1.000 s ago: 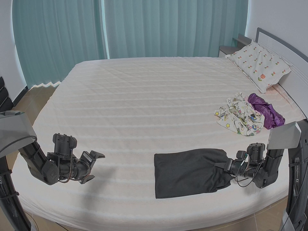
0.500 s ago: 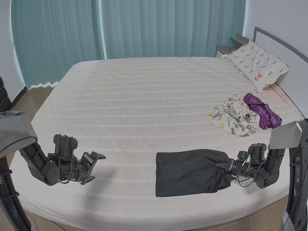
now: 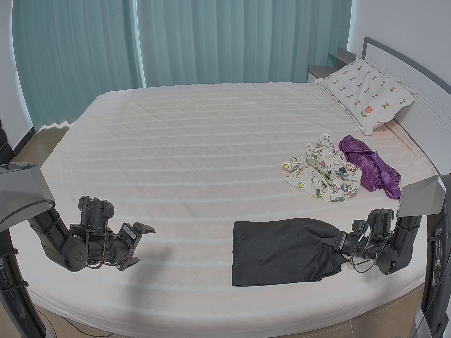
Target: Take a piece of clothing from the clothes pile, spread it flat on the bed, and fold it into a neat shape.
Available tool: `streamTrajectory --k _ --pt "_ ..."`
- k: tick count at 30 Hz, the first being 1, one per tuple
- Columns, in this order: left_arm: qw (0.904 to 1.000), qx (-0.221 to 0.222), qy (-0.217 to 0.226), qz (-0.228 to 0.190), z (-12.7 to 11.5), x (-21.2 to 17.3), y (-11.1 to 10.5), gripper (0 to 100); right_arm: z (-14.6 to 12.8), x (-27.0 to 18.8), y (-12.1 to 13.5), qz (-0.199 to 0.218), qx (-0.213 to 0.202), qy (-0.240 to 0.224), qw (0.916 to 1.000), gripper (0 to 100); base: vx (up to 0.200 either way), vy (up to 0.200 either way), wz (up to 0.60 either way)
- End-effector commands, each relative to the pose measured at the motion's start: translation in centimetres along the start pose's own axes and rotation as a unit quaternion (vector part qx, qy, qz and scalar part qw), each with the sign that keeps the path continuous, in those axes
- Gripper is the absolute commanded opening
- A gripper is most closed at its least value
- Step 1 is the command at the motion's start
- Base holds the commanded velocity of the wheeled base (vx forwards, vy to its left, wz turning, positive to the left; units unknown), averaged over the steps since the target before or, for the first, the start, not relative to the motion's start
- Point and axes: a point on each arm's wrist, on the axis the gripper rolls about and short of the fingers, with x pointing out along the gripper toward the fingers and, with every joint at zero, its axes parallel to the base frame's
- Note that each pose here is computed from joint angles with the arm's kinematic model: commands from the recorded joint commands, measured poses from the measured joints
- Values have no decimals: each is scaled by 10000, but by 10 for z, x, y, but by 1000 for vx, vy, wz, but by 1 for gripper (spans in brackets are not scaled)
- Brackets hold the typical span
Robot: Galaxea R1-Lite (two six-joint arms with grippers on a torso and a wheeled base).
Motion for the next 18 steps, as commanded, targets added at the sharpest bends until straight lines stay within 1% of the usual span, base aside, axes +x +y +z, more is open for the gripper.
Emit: streamTrajectory --k 1,18 --pt "10000 -2 4 1 0 0 0 100 1 0 -1 -1 4 -12 10000 0 0 -200 0" --pt "10000 1 -2 -12 0 0 -1 100 -1 2 -2 -12 4 6 10000 0 0 -200 0"
